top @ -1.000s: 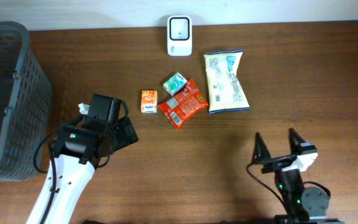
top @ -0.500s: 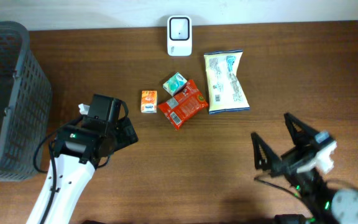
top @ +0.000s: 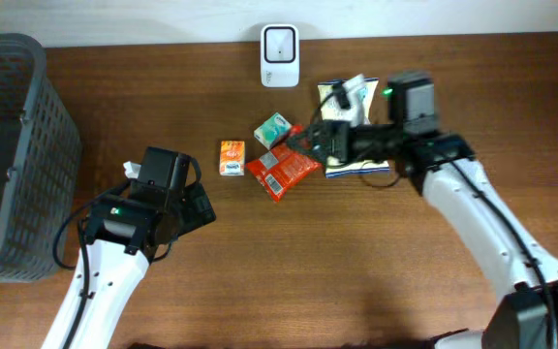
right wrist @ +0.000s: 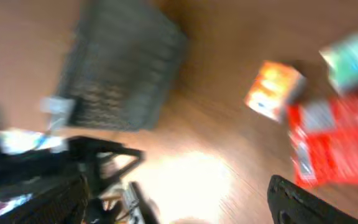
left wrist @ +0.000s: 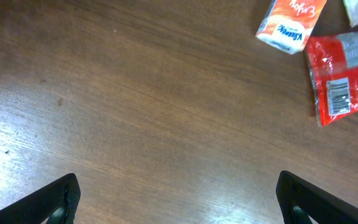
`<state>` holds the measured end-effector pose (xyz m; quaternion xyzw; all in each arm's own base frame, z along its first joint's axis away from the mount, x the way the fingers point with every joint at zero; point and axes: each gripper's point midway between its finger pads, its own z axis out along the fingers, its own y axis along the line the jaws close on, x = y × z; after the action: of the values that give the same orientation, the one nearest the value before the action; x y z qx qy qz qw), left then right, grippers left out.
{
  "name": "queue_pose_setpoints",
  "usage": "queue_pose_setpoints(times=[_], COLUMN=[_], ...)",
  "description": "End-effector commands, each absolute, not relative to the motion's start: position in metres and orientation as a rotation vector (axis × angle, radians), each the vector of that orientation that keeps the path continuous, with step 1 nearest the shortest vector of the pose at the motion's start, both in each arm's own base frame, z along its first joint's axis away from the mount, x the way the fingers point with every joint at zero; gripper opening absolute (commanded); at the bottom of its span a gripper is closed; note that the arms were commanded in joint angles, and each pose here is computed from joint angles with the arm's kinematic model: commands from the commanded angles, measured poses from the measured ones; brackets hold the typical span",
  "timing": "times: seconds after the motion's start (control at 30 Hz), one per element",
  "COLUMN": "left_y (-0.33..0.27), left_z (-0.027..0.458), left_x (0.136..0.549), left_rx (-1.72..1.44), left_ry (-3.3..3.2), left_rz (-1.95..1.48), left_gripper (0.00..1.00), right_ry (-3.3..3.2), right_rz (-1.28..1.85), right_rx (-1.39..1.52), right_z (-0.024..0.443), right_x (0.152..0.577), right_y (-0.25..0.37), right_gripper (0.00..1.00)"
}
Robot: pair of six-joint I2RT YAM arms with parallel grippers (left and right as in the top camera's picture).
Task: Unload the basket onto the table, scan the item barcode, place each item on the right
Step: 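Reach the right gripper to the red candy bag and grasp it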
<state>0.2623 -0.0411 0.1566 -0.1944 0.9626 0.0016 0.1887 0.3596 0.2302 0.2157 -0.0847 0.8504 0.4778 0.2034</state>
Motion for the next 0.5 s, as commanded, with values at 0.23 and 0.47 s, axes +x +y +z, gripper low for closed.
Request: queue_pose_setpoints(times=[0.23,0.47], left_y=[-0.039,-0.039], left_z=[0.158,0.158], left_x=[0.262,0.262], left_rx=[-0.565,-0.565], left_ry=[2.698,2.698], left_rz=[0.014,0.014], left_gripper=[0.99,0.99], right_ry=[2.594,2.752], right_rz=[0.723,0.75], right_rx=[0.327,0.569], right_z=[0.09,0.011], right_x=[0.414,0.409], right_y=[0.222,0.221], right_gripper=[0.9,0.66])
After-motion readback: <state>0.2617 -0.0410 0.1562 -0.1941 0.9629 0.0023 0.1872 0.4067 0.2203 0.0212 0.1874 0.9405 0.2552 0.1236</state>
